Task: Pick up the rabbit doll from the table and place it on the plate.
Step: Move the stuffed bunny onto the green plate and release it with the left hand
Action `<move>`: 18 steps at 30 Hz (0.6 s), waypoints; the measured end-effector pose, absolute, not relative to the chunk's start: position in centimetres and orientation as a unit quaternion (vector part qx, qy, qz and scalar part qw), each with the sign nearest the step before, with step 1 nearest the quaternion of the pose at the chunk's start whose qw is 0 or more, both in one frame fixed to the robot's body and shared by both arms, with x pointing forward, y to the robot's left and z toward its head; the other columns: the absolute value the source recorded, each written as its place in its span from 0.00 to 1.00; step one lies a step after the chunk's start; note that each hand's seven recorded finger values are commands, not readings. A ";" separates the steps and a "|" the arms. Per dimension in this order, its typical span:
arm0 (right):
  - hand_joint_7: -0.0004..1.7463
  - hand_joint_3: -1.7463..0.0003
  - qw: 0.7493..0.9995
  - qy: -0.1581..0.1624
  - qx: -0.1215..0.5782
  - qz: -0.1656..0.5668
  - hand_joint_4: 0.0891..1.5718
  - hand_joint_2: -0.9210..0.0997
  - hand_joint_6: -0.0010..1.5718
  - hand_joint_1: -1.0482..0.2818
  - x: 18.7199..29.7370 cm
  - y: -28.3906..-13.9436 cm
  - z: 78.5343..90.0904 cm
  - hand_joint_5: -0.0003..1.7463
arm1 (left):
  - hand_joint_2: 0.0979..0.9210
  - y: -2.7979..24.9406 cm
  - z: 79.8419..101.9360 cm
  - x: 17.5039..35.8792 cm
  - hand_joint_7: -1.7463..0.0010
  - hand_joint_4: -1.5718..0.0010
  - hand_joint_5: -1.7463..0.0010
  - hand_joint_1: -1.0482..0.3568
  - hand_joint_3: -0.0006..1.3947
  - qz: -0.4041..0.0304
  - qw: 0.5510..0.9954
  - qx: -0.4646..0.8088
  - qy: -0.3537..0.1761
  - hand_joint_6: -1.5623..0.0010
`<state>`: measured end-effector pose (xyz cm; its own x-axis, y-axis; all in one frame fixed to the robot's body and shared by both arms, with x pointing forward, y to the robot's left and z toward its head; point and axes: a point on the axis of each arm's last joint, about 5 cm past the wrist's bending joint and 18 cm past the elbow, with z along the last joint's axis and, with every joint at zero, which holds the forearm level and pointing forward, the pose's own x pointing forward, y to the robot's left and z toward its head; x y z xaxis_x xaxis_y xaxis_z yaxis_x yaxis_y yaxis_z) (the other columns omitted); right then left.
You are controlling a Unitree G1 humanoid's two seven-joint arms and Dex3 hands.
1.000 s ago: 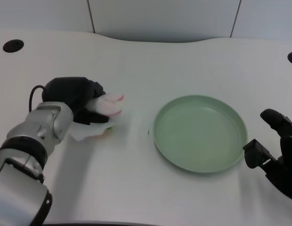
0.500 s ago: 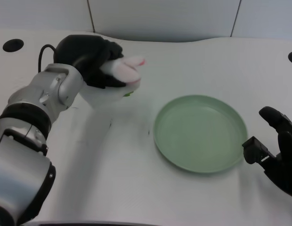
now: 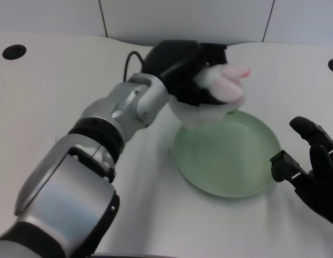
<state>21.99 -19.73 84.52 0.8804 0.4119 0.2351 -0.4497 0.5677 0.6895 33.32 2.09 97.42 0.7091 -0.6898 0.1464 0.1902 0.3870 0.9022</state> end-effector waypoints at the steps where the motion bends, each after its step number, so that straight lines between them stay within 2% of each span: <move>1: 0.75 0.89 0.884 -0.024 0.399 0.243 0.35 0.00 0.41 0.31 21.9 -19.6 84.5 1.00 | 1.00 1.5 97.3 33.0 0.02 0.49 0.00 0.34 0.23 -0.288 0.785 0.479 -0.266 0.62; 5: 0.74 0.90 0.881 -0.024 0.405 0.244 0.35 0.00 0.41 0.31 21.6 -19.1 84.2 1.00 | 1.00 0.1 97.0 32.3 0.02 0.50 0.00 0.35 0.22 -0.316 0.767 0.482 -0.283 0.62; 9: 0.75 0.90 0.881 -0.029 0.406 0.242 0.35 0.00 0.42 0.31 21.3 -18.7 84.4 1.00 | 1.00 -0.3 96.8 32.1 0.09 0.50 0.00 0.37 0.22 -0.327 0.751 0.497 -0.286 0.60; 12: 0.76 0.90 0.880 -0.033 0.407 0.244 0.35 0.00 0.41 0.31 21.2 -18.2 84.7 1.00 | 1.00 -0.5 96.6 31.9 0.11 0.51 0.00 0.37 0.21 -0.332 0.742 0.508 -0.285 0.59; 17: 0.78 0.89 0.883 -0.038 0.402 0.239 0.35 0.00 0.40 0.32 20.7 -18.2 84.9 1.00 | 1.00 -0.3 95.8 31.8 0.13 0.51 0.00 0.36 0.21 -0.331 0.728 0.537 -0.269 0.58; 18: 0.78 0.88 0.883 -0.039 0.402 0.239 0.34 0.00 0.39 0.32 20.6 -18.3 84.9 1.00 | 1.00 -0.2 95.5 31.8 0.29 0.54 0.13 0.31 0.24 -0.331 0.719 0.551 -0.266 0.58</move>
